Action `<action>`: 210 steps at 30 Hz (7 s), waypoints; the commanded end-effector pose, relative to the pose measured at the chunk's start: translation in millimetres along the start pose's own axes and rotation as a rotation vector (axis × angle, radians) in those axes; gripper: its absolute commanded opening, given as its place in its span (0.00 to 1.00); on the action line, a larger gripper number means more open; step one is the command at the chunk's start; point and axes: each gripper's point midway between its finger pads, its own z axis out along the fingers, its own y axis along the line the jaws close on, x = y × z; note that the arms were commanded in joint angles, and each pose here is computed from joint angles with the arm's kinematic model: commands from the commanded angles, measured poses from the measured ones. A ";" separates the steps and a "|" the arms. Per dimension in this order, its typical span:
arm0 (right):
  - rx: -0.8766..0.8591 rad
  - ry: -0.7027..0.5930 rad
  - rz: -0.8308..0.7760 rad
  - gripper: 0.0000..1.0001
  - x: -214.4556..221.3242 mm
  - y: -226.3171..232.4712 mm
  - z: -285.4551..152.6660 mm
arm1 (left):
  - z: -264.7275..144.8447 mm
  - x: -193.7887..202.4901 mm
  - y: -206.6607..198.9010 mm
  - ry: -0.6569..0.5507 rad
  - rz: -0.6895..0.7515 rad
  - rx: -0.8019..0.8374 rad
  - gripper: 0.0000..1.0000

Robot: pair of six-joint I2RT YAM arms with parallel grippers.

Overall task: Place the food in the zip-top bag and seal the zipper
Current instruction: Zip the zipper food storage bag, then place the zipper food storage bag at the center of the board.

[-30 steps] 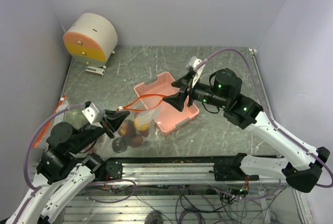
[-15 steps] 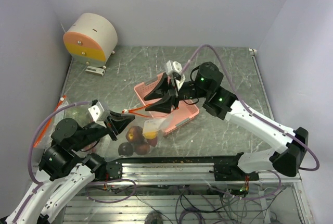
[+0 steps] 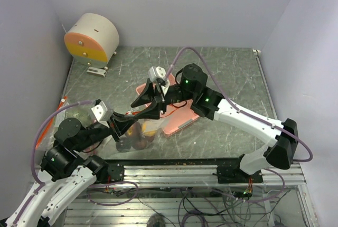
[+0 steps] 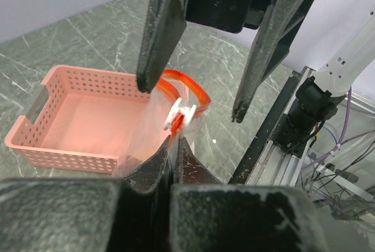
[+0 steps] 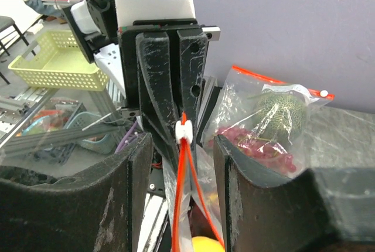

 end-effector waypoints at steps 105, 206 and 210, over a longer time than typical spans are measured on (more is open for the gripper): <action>0.105 0.288 -0.027 0.02 30.2 -26.7 -32.5 | -10.1 -44.0 3.6 0.016 0.113 -0.060 0.07; 0.631 0.274 0.092 0.95 80.6 -131.9 -151.5 | -35.4 -66.7 46.1 -0.041 0.138 -0.352 0.07; 0.857 0.153 0.146 1.00 53.6 -146.3 -172.7 | -27.9 -72.6 73.8 -0.099 0.084 -0.494 0.07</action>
